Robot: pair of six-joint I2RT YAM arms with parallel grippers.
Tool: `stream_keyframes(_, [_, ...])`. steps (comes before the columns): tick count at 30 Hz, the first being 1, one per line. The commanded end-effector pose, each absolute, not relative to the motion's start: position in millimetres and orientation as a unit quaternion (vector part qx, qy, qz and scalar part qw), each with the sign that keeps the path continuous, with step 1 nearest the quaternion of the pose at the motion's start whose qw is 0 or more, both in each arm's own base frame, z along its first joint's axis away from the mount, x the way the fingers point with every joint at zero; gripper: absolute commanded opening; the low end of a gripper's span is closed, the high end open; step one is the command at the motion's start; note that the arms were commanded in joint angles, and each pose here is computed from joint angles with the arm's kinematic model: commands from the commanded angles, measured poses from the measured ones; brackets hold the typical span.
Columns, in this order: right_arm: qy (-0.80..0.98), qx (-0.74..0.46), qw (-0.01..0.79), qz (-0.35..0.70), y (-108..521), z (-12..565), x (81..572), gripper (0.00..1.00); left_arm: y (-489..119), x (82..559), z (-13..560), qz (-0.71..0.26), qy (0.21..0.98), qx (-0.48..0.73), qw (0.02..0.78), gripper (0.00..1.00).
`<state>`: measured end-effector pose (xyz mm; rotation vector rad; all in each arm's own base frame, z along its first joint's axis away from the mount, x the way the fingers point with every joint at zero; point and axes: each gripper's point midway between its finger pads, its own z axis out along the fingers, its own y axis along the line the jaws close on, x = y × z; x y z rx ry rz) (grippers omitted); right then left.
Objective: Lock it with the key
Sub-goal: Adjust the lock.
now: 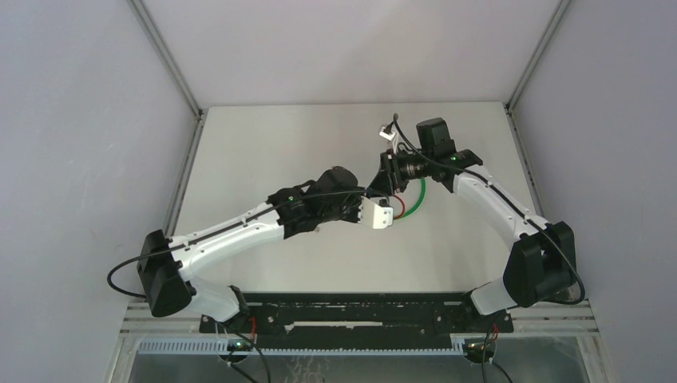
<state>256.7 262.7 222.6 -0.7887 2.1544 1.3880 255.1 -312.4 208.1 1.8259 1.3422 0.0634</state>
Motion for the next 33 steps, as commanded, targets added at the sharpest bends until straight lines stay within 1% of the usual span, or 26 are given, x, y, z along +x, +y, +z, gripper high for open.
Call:
stream_keyframes(1, [0.759, -0.319, 0.251, 0.509, 268.3, 244.0, 260.0, 0.42, -313.9, 257.5, 215.9, 0.036, 0.524, 0.729, 0.439, 0.0])
stream_keyframes(8, [0.759, -0.322, 0.24, 0.512, 272.2, 239.4, 256.9, 0.28, -314.3, 259.3, 214.3, 0.042, 0.525, 0.729, 0.437, 0.0])
stream_keyframes(15, [0.761, -0.323, 0.234, 0.512, 273.3, 235.9, 256.3, 0.26, -312.9, 260.6, 215.1, 0.046, 0.527, 0.726, 0.439, 0.0])
stream_keyframes(17, [0.76, -0.323, 0.235, 0.513, 273.1, 236.7, 256.1, 0.24, -312.4, 261.8, 214.9, 0.049, 0.528, 0.725, 0.44, 0.0])
stream_keyframes(19, [0.759, -0.324, 0.236, 0.513, 273.3, 237.8, 255.6, 0.19, -312.3, 262.0, 215.0, 0.05, 0.528, 0.724, 0.44, 0.0])
stream_keyframes(24, [0.76, -0.321, 0.242, 0.51, 272.7, 239.6, 258.0, 0.01, -312.2, 263.3, 213.2, 0.052, 0.532, 0.723, 0.438, 0.0])
stream_keyframes(29, [0.765, -0.317, 0.244, 0.505, 271.9, 237.5, 260.1, 0.0, -312.6, 268.0, 214.7, 0.058, 0.546, 0.711, 0.439, 0.02])
stream_keyframes(33, [0.768, -0.315, 0.244, 0.502, 269.2, 234.8, 262.4, 0.0, -312.7, 272.0, 215.6, 0.062, 0.563, 0.696, 0.441, 0.13])
